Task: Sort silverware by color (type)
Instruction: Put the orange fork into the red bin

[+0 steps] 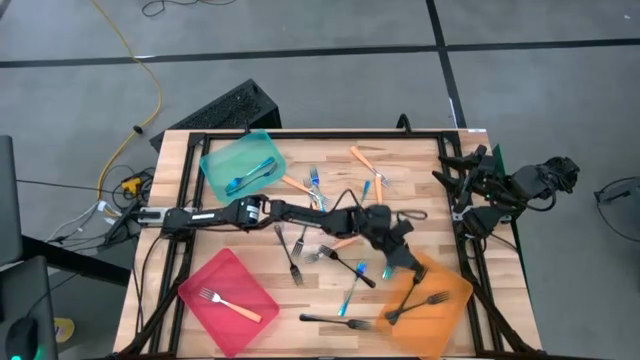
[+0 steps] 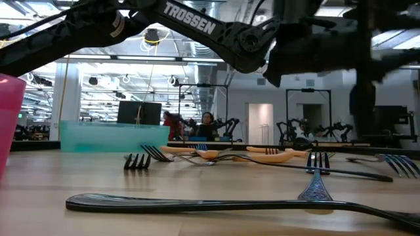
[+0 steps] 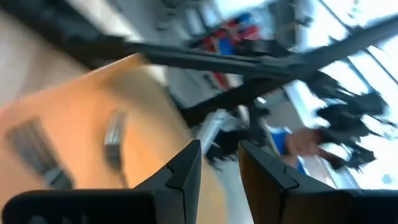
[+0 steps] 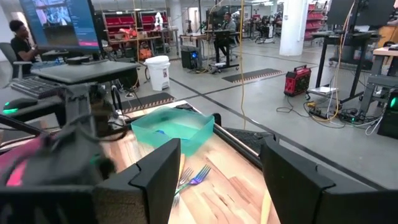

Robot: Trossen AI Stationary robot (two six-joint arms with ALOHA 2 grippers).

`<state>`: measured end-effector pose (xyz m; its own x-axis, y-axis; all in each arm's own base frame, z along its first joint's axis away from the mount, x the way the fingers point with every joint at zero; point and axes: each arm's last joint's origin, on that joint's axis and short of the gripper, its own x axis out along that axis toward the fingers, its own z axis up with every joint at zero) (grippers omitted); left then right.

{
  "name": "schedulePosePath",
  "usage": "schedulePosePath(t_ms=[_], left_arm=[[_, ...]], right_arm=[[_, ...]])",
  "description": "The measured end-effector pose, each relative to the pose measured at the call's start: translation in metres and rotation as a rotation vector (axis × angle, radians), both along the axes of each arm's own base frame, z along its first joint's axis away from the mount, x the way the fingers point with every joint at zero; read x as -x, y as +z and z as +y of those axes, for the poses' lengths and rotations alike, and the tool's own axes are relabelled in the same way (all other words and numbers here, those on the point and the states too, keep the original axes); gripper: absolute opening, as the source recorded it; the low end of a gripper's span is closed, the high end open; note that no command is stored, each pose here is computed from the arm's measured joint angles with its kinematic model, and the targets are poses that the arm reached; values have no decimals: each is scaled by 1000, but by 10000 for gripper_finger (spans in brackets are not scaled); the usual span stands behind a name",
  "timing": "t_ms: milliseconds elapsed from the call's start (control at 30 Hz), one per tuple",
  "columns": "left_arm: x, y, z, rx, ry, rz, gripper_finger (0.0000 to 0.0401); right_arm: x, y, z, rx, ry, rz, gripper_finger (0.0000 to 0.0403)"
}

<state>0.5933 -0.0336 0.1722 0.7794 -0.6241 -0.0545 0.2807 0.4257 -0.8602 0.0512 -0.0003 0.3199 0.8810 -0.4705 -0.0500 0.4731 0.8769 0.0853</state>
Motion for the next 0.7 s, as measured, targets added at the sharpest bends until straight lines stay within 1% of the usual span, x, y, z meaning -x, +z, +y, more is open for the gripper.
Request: schedulePosePath(t_ms=[100,167,267,333,367,433,467,533,567,600,633,700], left_arm=[[2,18,8,-12,-47,-110,94],[5,32,9,-39,-89,-200,94],[12,60,8,-107,-140,-292,94],[19,81,10,-173,-147,-303,94],[23,91,11,-223,-147,-290,93],[35,110,15,-376,-105,-242,88],[44,118,18,-483,-65,-194,85],[62,133,22,-747,42,-100,76],[72,140,25,-863,80,-45,72],[80,146,27,-956,108,3,68],[87,152,31,-1011,120,40,65],[101,162,40,-1054,93,84,59]], right_arm=[[0,0,0,0,0,1,242],[0,0,0,-1,0,0,242],[0,0,0,-1,0,3,242],[0,-2,0,-6,-1,14,242],[0,-3,0,-9,-2,19,242],[1,-5,0,-18,-4,33,242],[1,-7,0,-23,-5,38,242],[1,-8,-1,-33,-7,46,242],[1,-9,-1,-35,-8,53,242],[1,-10,-1,-37,-9,55,242],[1,-10,-1,-39,-9,54,242],[1,-10,-1,-37,-9,59,242]])
